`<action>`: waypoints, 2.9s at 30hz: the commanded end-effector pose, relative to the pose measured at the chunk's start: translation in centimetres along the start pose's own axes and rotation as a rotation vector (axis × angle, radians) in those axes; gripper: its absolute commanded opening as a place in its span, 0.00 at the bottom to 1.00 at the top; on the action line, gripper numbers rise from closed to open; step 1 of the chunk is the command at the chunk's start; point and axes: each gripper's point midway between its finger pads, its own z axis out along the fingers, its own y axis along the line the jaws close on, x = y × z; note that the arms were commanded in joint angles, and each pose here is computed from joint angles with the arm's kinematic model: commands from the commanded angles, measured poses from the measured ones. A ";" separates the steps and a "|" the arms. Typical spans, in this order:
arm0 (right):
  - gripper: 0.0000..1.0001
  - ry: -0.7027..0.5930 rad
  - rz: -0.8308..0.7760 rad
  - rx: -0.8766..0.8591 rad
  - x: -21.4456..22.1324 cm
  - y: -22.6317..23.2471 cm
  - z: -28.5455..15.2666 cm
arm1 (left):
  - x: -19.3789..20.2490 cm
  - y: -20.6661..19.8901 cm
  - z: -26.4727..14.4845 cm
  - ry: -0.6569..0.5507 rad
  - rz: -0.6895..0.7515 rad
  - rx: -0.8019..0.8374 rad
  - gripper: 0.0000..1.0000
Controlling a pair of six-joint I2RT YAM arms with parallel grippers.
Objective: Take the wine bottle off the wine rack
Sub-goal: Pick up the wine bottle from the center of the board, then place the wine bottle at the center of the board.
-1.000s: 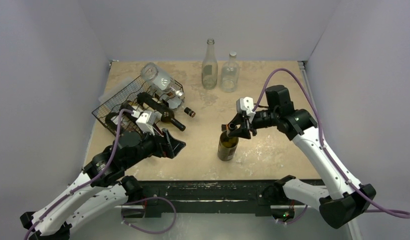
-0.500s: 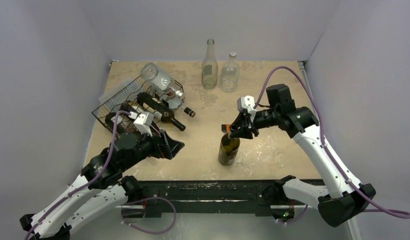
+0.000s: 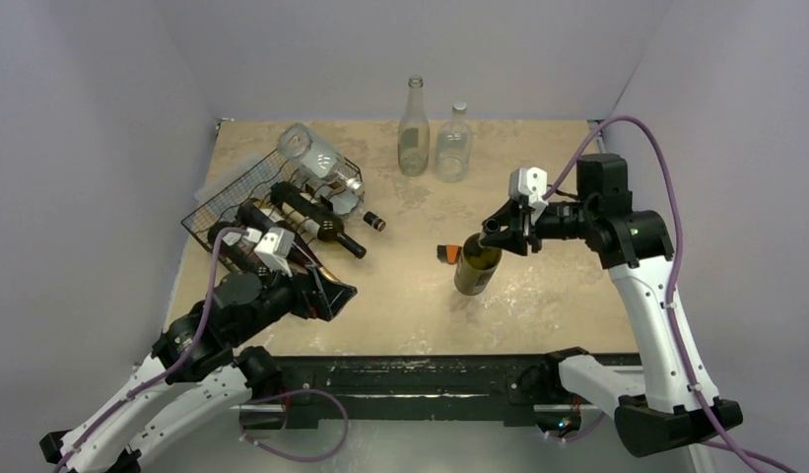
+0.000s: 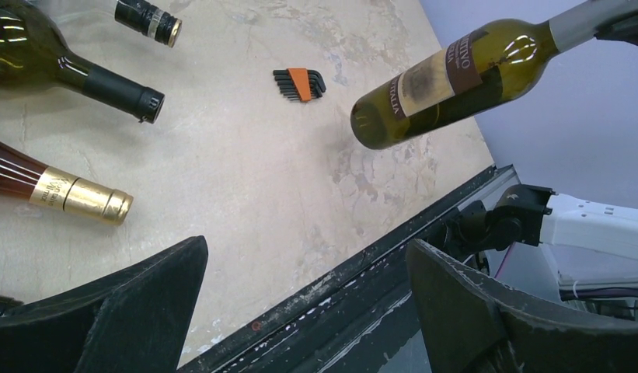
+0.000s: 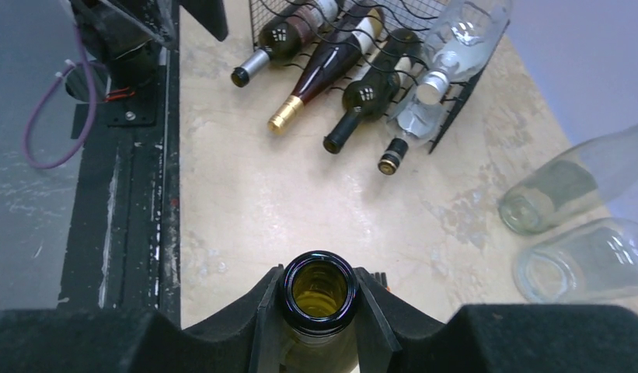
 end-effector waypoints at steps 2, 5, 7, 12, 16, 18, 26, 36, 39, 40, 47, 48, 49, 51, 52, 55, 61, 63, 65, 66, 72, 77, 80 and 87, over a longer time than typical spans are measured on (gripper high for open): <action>0.00 -0.047 -0.072 0.161 -3.7 -3.7 -2.1 | -0.6 0.4 -0.7 -0.039 0.010 -0.006 1.00; 0.00 -0.056 -0.061 0.248 -4.3 -5.7 -2.8 | -0.5 0.4 -0.8 -0.042 0.011 -0.002 1.00; 0.00 -0.062 -0.065 0.308 -4.8 -6.9 -3.3 | -0.5 0.4 -0.9 -0.046 0.013 0.000 1.00; 0.00 -0.076 -0.080 0.444 -6.2 -10.1 -4.4 | -0.5 0.6 -1.1 -0.055 0.024 0.001 1.00; 0.00 -0.083 -0.076 0.523 -6.5 -12.9 -5.0 | -0.6 0.8 -1.4 -0.060 0.037 -0.004 1.00; 0.00 -0.089 -0.078 0.552 -6.6 -14.1 -5.3 | -0.6 0.9 -1.6 -0.064 0.042 -0.007 1.00; 0.00 -0.079 -0.087 0.691 -6.7 -19.4 -6.4 | -0.9 1.2 -1.8 -0.087 0.060 -0.012 1.00; 0.00 -0.103 -0.061 0.764 -5.5 -24.8 -6.3 | -1.5 1.8 -2.0 -0.134 0.070 -0.030 1.00; 0.00 -0.117 -0.045 0.787 -5.3 -26.6 -6.3 | -1.7 1.9 -2.0 -0.143 0.076 -0.038 1.00; 0.00 -0.123 -0.042 0.794 -5.3 -27.3 -6.2 | -1.8 1.9 -2.0 -0.147 0.079 -0.040 1.00; 0.00 -0.179 0.034 0.830 -4.6 -31.6 -5.2 | -2.3 2.2 -1.9 -0.167 0.092 -0.061 1.00; 0.00 -0.193 0.048 0.836 -4.7 -32.1 -5.1 | -2.3 2.3 -1.9 -0.169 0.093 -0.064 1.00; 0.00 -0.202 0.061 0.843 -4.6 -32.7 -5.0 | -2.3 2.3 -1.8 -0.171 0.092 -0.065 1.00; 0.00 -0.213 0.085 0.885 -4.3 -33.9 -5.3 | -2.3 2.4 -1.7 -0.178 0.091 -0.068 1.00; 0.00 -0.223 0.096 0.899 -4.2 -34.5 -5.3 | -2.4 2.5 -1.6 -0.180 0.092 -0.069 1.00; 0.00 -0.234 0.116 0.957 -3.5 -36.0 -5.6 | -2.6 2.4 -1.4 -0.189 0.099 -0.069 1.00; 0.00 -0.241 0.160 1.015 -1.7 -38.3 -5.3 | -2.6 2.4 -1.1 -0.187 0.107 -0.075 1.00; 0.00 -0.235 0.174 1.027 -1.0 -38.9 -5.2 | -2.6 2.5 -1.0 -0.183 0.109 -0.077 1.00; 0.00 -0.234 0.185 1.030 -0.5 -39.4 -4.9 | -2.5 2.5 -0.9 -0.181 0.109 -0.079 1.00; 0.00 -0.232 0.190 1.031 -0.2 -39.6 -4.8 | -2.5 2.5 -0.9 -0.181 0.108 -0.080 1.00; 0.00 -0.215 0.203 1.031 1.1 -40.3 -4.2 | -2.5 2.6 -1.0 -0.183 0.106 -0.082 1.00; 0.00 -0.214 0.224 0.999 1.9 -40.2 -3.1 | -2.5 2.6 -0.9 -0.180 0.104 -0.083 1.00; 0.00 -0.215 0.224 0.976 1.7 -39.9 -2.3 | -2.4 2.6 -0.8 -0.178 0.102 -0.082 1.00; 0.00 -0.211 0.218 0.958 1.5 -39.7 -1.5 | -2.3 2.6 -0.9 -0.180 0.099 -0.082 1.00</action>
